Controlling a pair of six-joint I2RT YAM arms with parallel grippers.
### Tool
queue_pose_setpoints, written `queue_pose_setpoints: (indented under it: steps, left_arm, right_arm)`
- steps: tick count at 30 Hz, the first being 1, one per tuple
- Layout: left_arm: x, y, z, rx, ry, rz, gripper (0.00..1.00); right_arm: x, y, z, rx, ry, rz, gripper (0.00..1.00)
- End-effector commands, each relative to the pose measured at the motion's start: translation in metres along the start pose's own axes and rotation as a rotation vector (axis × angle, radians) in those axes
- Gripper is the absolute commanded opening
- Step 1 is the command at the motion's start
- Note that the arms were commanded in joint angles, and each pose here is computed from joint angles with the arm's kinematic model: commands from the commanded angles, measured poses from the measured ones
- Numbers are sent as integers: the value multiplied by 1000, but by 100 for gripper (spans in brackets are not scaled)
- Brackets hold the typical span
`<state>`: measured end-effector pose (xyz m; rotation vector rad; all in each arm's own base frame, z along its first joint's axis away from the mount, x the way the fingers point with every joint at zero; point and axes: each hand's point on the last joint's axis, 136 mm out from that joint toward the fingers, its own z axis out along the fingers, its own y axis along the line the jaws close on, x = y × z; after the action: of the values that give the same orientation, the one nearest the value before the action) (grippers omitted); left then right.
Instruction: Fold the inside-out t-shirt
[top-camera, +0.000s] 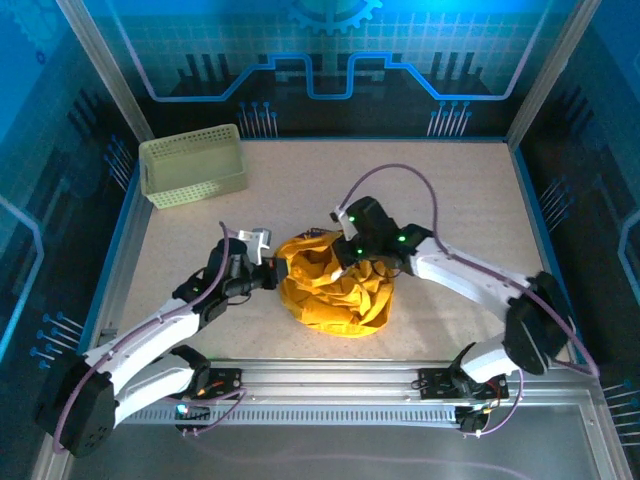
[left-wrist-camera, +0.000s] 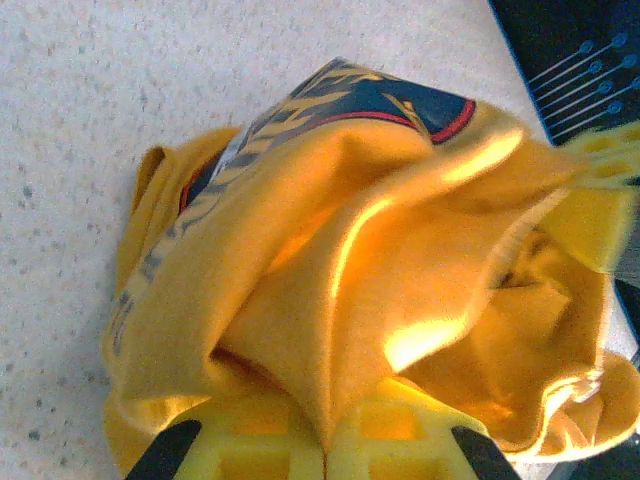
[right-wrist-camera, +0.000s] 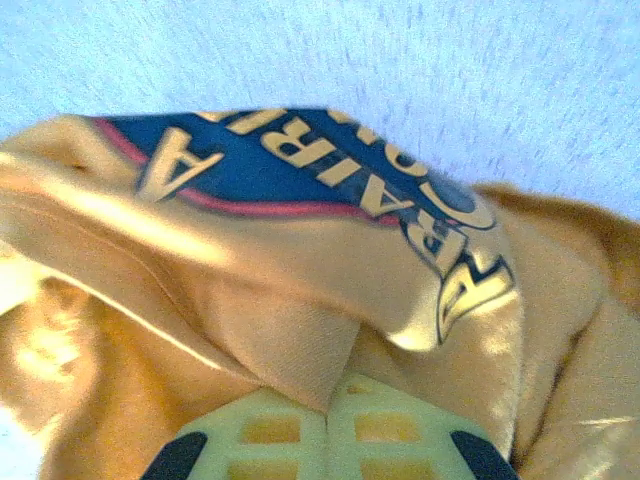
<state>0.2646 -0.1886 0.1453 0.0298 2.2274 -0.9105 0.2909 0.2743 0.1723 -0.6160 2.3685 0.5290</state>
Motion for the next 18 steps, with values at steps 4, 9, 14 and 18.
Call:
queue_pose_setpoints:
  steps: [4,9,14,18]
  left_arm:
    - [-87,-38,-24,-3,-151,107,0]
    - [-181,-98,-68,36,-335,187,0]
    - [-197,-125,-86,120,-386,222,1]
    - [-160,-71,-42,-42,-224,146,0]
  right_arm:
    - [-56,2,-98,-54,-209,45,0]
    - [-100,7,-198,-56,-414,43,0]
    - [-101,-1,-237,5,-488,60,0]
    - [-67,-4,-173,-1,-327,81,0]
